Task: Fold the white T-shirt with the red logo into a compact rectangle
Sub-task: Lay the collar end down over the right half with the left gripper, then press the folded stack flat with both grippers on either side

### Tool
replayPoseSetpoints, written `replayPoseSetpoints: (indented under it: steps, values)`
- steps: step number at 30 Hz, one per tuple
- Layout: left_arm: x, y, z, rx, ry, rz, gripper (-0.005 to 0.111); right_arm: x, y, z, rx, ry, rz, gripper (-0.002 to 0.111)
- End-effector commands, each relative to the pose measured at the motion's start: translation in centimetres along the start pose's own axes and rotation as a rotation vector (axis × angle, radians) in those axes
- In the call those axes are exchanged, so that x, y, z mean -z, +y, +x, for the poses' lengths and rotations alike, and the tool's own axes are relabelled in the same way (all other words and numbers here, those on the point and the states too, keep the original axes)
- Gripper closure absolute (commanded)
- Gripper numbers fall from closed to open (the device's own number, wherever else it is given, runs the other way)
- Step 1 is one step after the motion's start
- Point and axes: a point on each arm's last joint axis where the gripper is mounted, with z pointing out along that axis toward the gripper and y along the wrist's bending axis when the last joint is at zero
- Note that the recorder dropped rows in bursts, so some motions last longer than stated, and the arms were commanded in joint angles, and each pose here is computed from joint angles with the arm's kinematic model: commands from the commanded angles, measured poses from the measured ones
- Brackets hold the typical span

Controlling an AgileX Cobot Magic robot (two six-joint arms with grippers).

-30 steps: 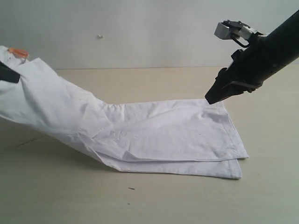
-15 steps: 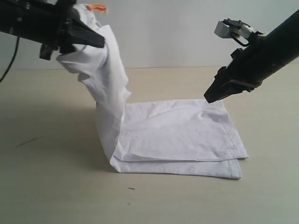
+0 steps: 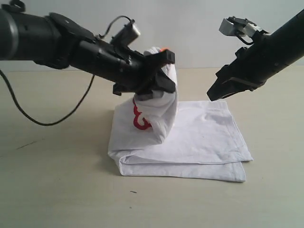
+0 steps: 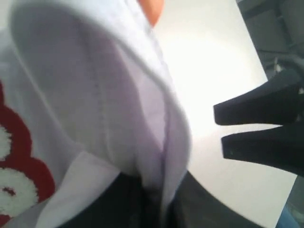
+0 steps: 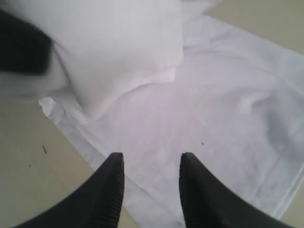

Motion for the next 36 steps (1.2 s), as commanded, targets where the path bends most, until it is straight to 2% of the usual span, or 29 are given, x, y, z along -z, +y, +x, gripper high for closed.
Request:
replayPoseSetpoints:
  steps: [1,5,6,7,9,12,14,17,18,20,22,29,36]
  values:
    - [-3.3,-0.3,1.0,-0.003,0.053,0.021,0.104,0.3,0.1,-0.2,-0.003,-0.025,0.009,0.07]
    - [-5.5,-0.9,1.7,-0.011,0.088,0.045,0.083,0.3,0.1,-0.3,-0.003,-0.029,0.012,0.07]
    - [-6.0,-1.2,1.8,-0.012,0.09,0.059,0.072,0.3,0.1,-0.3,-0.003,-0.031,0.015,0.07]
    - [-6.3,-1.7,1.7,-0.028,0.077,0.087,0.053,0.3,0.1,-0.3,-0.003,-0.032,0.016,0.07]
    - [-6.2,-2.4,1.4,-0.038,0.076,0.14,0.031,0.3,0.0,-0.3,-0.003,-0.035,0.019,0.07]
    - [-5.3,-2.3,0.5,-0.074,0.097,0.165,0.034,0.3,0.0,-0.3,-0.003,-0.036,0.025,0.07]
    - [-4.5,-1.5,0.0,-0.104,0.122,0.154,0.041,0.3,-0.1,-0.3,-0.002,-0.03,0.03,0.07]
    - [-3.0,0.8,-0.8,-0.131,0.168,0.122,0.048,0.3,-0.4,0.0,-0.013,0.0,0.065,0.07]
    - [-2.5,2.1,-0.7,-0.162,0.217,0.052,0.048,0.3,-0.5,0.1,-0.001,0.013,0.078,0.07]
    - [-2.3,4.0,-0.2,-0.202,0.299,-0.06,0.048,0.1,-0.7,0.3,0.009,0.034,0.087,0.07]
    - [-2.8,5.1,0.5,-0.224,0.362,-0.099,0.048,-1.2,-1.6,0.9,0.004,0.091,0.081,0.072]
    - [-4.6,7.7,2.6,-0.205,0.51,-0.122,0.049,-6.4,-4.9,3.0,-0.012,0.238,0.103,0.072]
    - [-5.2,10.0,4.9,-0.224,0.724,-0.155,0.049,-9.8,-7.6,3.7,-0.032,0.204,0.192,0.072]
